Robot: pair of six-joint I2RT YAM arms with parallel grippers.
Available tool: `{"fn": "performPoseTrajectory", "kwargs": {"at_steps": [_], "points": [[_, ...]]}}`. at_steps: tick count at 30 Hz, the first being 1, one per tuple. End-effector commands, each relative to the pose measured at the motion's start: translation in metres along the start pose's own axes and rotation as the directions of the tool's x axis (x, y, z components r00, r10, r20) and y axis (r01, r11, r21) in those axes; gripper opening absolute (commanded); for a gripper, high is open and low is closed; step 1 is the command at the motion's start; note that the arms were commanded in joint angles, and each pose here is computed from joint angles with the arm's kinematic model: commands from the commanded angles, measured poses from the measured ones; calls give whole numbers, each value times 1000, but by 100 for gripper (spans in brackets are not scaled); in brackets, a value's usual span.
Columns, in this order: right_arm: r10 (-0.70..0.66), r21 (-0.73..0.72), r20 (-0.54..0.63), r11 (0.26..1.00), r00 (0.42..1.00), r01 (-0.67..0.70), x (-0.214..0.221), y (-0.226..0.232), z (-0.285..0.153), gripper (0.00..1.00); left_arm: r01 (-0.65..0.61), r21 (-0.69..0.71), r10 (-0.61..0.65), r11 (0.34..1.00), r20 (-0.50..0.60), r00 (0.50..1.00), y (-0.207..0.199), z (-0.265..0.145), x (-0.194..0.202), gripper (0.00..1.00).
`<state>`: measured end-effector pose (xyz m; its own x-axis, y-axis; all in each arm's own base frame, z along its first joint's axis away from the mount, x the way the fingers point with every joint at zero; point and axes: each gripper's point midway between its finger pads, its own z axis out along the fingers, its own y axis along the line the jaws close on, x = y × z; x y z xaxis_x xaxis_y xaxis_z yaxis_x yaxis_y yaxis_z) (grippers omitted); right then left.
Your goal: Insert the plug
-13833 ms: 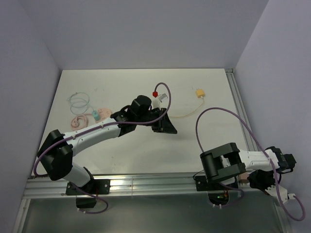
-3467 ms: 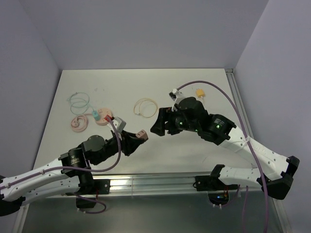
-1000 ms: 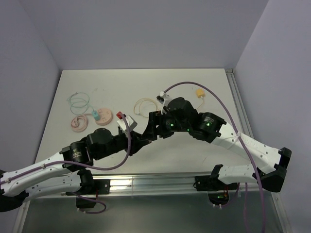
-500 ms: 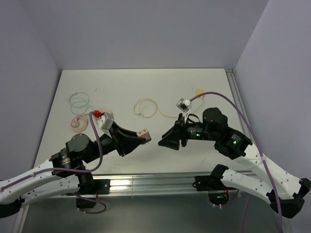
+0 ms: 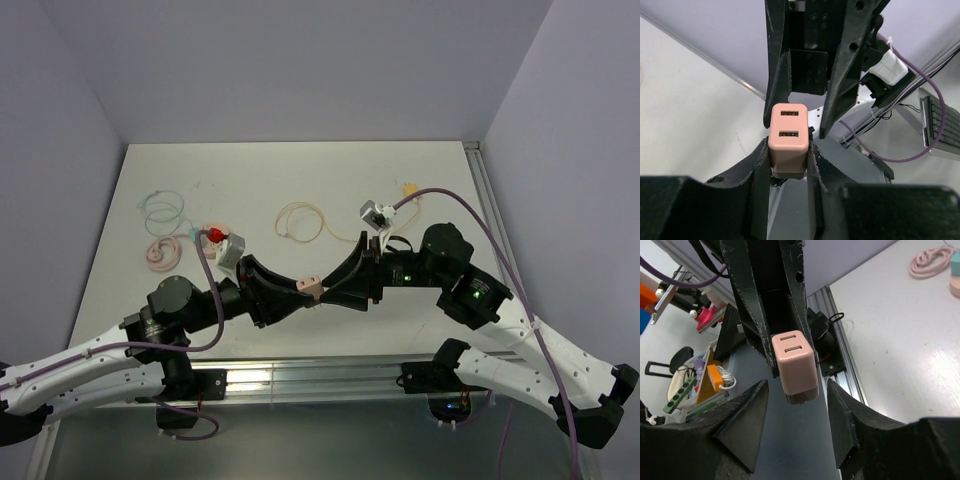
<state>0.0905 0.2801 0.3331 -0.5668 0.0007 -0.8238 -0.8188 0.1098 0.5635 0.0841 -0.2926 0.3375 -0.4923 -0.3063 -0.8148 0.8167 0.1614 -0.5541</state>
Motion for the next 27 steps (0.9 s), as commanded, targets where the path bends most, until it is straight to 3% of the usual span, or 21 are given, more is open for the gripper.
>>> {"fn": "performPoseTrajectory", "kwargs": {"at_steps": [1,10,13,16,19,20,21,23,24,27], "points": [[-26,-86,27,996,999,29,-8,14,5,56,1,83,-7,997,68,998,-20,1,-19,0],[-19,-115,14,993,1000,20,-5,17,9,43,-9,82,1,997,88,996,-20,-1,-24,0],[-10,-128,0,992,1000,10,-2,18,10,33,-7,71,1,997,90,996,-19,0,-25,0],[-5,-129,-11,992,1000,4,-1,18,14,0,-2,59,-3,998,96,995,-17,0,-26,0],[-5,-118,-8,993,1000,4,-1,17,14,0,1,11,-2,1000,74,997,-11,1,-26,0],[-3,-111,-4,994,1000,3,-1,16,14,0,-1,2,1,1000,75,997,-11,1,-28,3],[-4,-107,0,994,1000,4,0,15,13,0,-5,-1,5,1000,71,997,-11,1,-29,13],[-10,-103,6,995,1000,10,0,16,10,0,-12,-10,13,1000,54,998,-10,-1,-27,24],[-15,-109,5,994,1000,15,0,17,10,0,-11,-15,12,1000,49,999,-9,-1,-26,37],[-11,-99,-19,995,1000,9,5,15,9,0,-17,-34,19,999,43,999,-8,-6,-27,60]]}}
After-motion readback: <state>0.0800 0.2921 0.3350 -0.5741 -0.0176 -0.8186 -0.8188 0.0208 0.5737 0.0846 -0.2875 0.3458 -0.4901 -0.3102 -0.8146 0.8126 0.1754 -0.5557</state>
